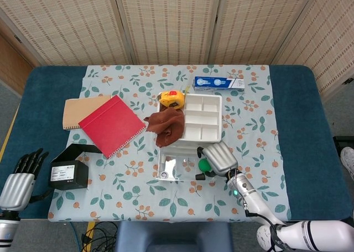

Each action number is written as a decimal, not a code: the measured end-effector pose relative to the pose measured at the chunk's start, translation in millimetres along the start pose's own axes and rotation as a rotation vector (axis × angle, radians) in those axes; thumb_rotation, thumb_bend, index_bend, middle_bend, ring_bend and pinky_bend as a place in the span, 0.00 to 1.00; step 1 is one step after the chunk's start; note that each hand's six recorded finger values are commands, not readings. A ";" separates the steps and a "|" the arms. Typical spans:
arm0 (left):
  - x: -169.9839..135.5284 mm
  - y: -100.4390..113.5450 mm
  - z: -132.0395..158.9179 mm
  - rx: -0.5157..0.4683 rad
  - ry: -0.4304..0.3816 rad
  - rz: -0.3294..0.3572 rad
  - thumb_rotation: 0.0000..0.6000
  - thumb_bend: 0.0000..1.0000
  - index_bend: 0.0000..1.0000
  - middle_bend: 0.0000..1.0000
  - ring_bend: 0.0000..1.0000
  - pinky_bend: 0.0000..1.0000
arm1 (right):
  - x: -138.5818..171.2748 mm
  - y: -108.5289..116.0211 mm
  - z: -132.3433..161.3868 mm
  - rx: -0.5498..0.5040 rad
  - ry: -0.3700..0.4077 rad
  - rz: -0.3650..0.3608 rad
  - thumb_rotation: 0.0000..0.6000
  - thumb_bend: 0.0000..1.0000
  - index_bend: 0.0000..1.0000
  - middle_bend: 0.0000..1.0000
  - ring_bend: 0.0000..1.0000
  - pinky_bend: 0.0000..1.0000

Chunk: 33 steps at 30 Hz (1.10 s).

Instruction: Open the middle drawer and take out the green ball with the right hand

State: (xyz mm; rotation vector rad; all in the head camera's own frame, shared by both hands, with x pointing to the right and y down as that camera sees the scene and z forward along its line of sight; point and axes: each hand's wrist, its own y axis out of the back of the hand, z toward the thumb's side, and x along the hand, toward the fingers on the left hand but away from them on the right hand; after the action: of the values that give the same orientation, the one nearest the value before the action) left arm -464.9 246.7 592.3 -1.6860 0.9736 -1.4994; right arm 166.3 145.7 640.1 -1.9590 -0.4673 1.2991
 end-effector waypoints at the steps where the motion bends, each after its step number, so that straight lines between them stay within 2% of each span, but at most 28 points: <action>1: 0.1 -0.1 0.0 -0.001 0.000 0.000 1.00 0.14 0.03 0.00 0.02 0.06 | -0.5 0.0 0.2 0.001 -0.002 0.003 1.00 0.14 0.43 0.92 1.00 1.00; 15: 1.0 -1.0 -0.8 -0.001 0.000 0.000 1.00 0.14 0.03 0.00 0.01 0.06 | -5.3 -3.0 -1.3 0.024 -0.028 0.055 1.00 0.17 0.43 0.92 1.00 1.00; 21: 1.2 -1.5 -1.4 -0.001 0.003 -0.001 1.00 0.14 0.03 0.00 0.01 0.06 | -7.4 -3.9 -2.1 0.019 -0.034 0.057 1.00 0.26 0.50 0.92 1.00 1.00; 26: 1.1 -1.9 -1.7 -0.001 0.003 -0.001 1.00 0.14 0.03 0.00 0.01 0.06 | -8.6 -4.5 -1.2 0.012 -0.032 0.055 1.00 0.40 0.57 0.92 1.00 1.00; 33: 0.5 -1.9 -2.6 -0.002 0.006 -0.001 1.00 0.14 0.03 0.00 0.01 0.06 | -7.8 -0.4 1.9 -0.009 -0.018 0.034 1.00 0.47 0.60 0.92 1.00 1.00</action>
State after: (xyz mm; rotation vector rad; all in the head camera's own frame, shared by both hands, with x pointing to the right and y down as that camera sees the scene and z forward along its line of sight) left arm -467.2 247.2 594.4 -1.6843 0.9779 -1.5048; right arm 161.3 141.6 644.9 -1.9717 -0.4508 1.3392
